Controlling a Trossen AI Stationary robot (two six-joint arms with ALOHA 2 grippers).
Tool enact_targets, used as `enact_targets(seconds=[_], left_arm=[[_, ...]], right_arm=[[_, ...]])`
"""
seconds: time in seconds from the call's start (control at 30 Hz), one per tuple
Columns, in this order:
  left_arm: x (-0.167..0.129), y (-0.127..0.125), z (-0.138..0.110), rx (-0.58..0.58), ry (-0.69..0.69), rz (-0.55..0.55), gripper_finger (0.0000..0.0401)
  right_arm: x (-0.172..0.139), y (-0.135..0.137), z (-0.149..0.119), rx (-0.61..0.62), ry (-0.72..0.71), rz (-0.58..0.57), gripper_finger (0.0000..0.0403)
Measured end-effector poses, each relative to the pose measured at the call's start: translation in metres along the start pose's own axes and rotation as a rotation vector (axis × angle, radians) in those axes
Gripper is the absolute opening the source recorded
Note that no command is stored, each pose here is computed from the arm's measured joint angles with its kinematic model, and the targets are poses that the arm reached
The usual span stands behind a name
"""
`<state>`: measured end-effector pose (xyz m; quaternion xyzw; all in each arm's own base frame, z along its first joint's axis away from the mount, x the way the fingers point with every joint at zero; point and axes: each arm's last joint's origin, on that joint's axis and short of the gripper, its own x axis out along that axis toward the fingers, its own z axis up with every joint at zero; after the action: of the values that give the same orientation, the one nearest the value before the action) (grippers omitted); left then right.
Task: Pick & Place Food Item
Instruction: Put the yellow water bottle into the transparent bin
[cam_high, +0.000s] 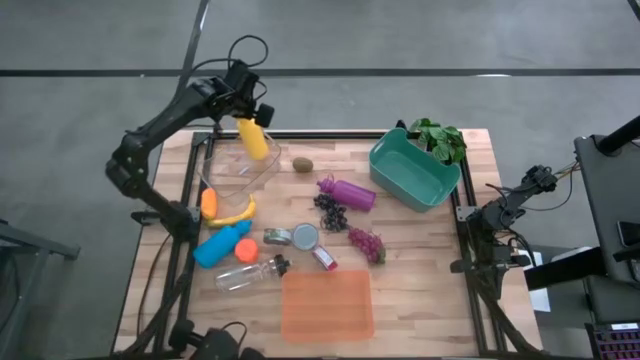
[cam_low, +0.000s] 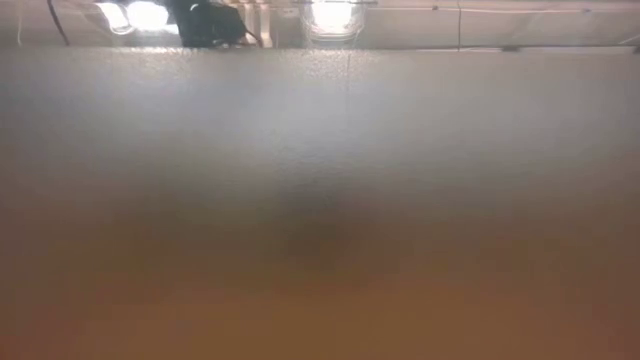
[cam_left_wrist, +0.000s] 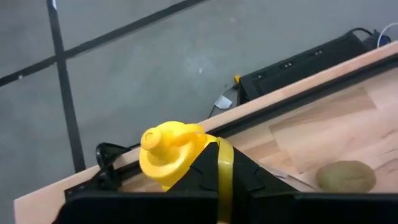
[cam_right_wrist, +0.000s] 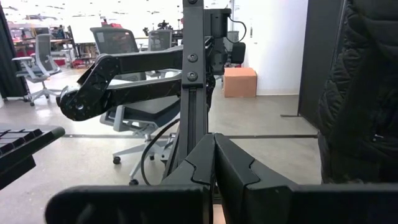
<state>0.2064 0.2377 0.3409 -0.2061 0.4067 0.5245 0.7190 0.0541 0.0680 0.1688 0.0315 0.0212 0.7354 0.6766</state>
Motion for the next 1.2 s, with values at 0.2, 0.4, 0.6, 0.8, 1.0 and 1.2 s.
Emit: enact_targets(seconds=[0.2, 0.4, 0.6, 0.8, 1.0, 1.2], left_arm=[[0.010, -0.004, 0.000, 0.006, 0.032, -0.018, 0.0004], [0.018, -0.008, -0.001, 0.013, 0.063, -0.031, 0.0004], [0.023, -0.014, -0.002, 0.019, 0.086, -0.054, 0.0004], [0.018, -0.030, -0.005, 0.062, 0.072, -0.088, 0.0004], [0.010, -0.049, -0.011, 0.079, 0.064, -0.127, 0.0004], [0.002, -0.068, -0.018, 0.108, 0.067, -0.173, 0.0004]], right_arm=[[0.000, 0.000, 0.000, 0.000, 0.000, 0.000, 0.0008], [0.000, 0.000, 0.000, 0.000, 0.000, 0.000, 0.0008], [0.000, 0.000, 0.000, 0.000, 0.000, 0.000, 0.0008], [0.000, 0.000, 0.000, 0.000, 0.000, 0.000, 0.0008], [0.000, 0.000, 0.000, 0.000, 0.000, 0.000, 0.0008], [0.000, 0.000, 0.000, 0.000, 0.000, 0.000, 0.0008]])
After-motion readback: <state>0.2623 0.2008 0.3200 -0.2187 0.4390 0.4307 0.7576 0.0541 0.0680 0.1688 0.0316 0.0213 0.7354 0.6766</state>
